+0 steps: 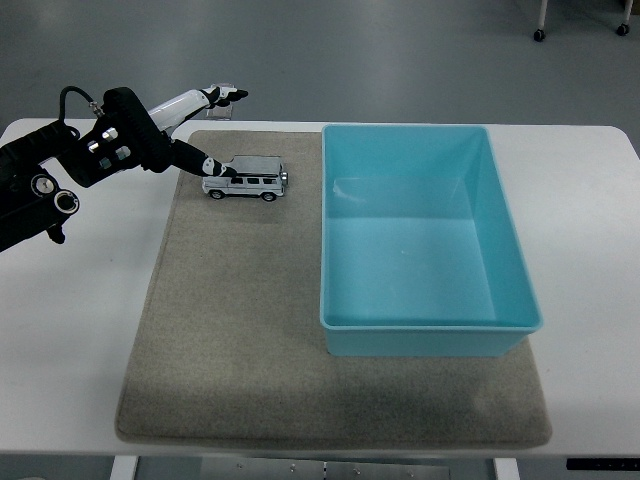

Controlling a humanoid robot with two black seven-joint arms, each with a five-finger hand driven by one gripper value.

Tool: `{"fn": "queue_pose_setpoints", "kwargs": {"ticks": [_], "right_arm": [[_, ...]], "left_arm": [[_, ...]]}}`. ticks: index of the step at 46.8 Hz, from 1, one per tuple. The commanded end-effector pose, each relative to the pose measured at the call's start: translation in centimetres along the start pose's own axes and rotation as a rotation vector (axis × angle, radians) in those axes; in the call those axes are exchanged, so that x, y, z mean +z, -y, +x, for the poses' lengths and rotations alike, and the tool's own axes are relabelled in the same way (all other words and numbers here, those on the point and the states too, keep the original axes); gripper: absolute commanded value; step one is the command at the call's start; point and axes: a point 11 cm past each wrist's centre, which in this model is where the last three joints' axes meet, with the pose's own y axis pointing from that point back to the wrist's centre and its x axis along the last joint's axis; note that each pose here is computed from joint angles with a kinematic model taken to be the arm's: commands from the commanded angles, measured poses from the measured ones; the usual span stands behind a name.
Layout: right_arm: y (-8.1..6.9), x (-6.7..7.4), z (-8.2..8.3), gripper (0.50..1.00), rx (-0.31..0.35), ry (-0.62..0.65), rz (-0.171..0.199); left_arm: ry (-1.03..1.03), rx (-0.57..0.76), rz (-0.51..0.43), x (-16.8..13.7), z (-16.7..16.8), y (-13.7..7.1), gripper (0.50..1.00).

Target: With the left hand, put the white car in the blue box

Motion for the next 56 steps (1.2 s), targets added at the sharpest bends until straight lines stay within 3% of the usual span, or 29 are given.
{"fn": "queue_pose_setpoints", "kwargs": {"ticks": [1, 18, 33, 56], "right_arm": [[0.0, 0.0, 0.0, 0.936, 0.0, 0.0, 0.0], [0.0, 0.0, 0.0, 0.936, 0.0, 0.0, 0.0], [0.0, 0.0, 0.0, 0.936, 0.001, 0.0, 0.0], [0.0, 0.0, 0.0, 0.936, 0.0, 0.0, 0.0]], "left_arm": [[0.024, -0.006, -0.001, 0.2, 0.1, 0.1, 0.949], [0.18, -0.062, 0.046, -0.8, -0.2, 0.7, 0.947], [0.177, -0.095, 0.046, -0.3, -2.4, 2.4, 0.947], [0.205, -0.133, 0.087, -1.6, -4.0, 3.0, 0.934]]}}
